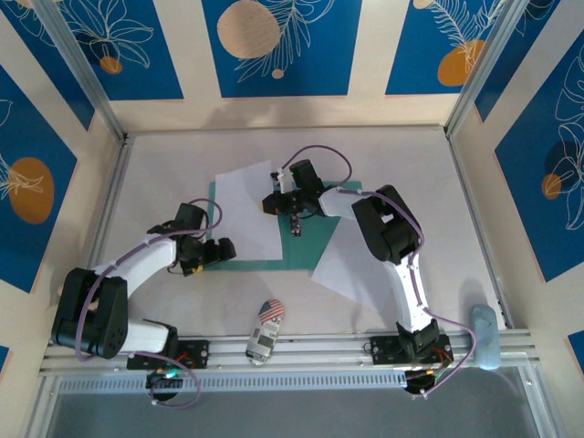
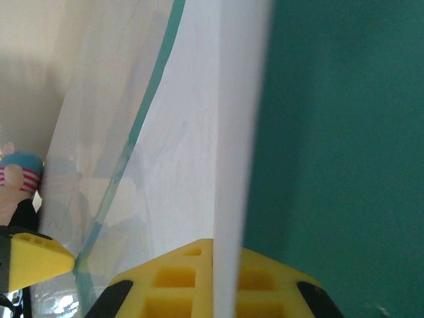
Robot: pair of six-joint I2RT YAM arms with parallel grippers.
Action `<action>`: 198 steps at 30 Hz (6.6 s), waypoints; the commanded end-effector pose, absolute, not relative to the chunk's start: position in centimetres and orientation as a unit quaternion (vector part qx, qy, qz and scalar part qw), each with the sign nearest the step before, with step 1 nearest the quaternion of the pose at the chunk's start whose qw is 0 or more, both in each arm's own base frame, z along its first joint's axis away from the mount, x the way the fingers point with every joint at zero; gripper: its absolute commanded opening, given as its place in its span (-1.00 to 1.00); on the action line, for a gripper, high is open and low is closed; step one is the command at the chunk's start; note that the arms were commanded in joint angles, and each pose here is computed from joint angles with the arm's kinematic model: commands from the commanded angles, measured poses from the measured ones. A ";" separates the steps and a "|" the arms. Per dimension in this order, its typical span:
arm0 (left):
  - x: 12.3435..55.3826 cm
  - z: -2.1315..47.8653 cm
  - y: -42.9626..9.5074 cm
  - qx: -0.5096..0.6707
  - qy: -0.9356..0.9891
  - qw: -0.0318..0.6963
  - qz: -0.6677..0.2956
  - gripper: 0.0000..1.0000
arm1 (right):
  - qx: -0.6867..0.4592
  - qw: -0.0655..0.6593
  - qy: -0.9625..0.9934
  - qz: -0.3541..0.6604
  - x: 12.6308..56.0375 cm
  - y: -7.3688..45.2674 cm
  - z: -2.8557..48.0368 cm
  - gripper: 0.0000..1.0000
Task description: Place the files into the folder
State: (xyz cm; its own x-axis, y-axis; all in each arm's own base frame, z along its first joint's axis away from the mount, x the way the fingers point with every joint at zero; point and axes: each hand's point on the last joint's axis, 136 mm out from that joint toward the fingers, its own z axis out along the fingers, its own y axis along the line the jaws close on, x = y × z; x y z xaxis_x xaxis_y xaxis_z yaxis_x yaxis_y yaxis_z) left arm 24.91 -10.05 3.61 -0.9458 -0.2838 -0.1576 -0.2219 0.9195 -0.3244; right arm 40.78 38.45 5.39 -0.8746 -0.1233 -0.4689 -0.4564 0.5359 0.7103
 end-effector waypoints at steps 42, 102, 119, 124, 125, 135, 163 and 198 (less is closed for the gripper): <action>24.8 3.1 -9.6 -0.136 0.975 0.100 -0.146 0.93 | -0.202 0.155 0.857 0.448 39.0 40.0 4.4 -1.00; 25.1 2.9 -10.1 -0.136 0.974 0.095 -0.155 0.93 | -0.160 0.148 0.859 0.464 39.2 39.5 4.1 -1.00; 25.2 2.8 -10.1 -0.135 0.974 0.094 -0.156 0.93 | -0.133 0.137 0.864 0.466 39.3 39.1 4.0 -1.00; 25.1 2.7 -10.1 -0.135 0.974 0.093 -0.154 0.93 | -0.115 0.149 0.871 0.453 40.3 37.6 4.2 -1.00; 25.0 2.7 -10.0 -0.134 0.975 0.092 -0.154 0.93 | -0.113 0.150 0.871 0.454 40.4 37.4 4.2 -1.00; 25.1 2.5 -10.2 -0.138 0.973 0.093 -0.159 0.93 | -0.124 0.139 0.865 0.466 39.4 38.4 4.3 -1.00; 25.0 6.0 -9.5 -0.131 0.972 0.127 -0.150 1.00 | -0.117 0.134 0.871 0.458 39.2 39.0 3.9 -1.00; 25.0 2.9 -9.7 -0.143 0.974 0.099 -0.149 0.98 | -0.151 0.125 0.866 0.459 38.4 40.2 4.2 -1.00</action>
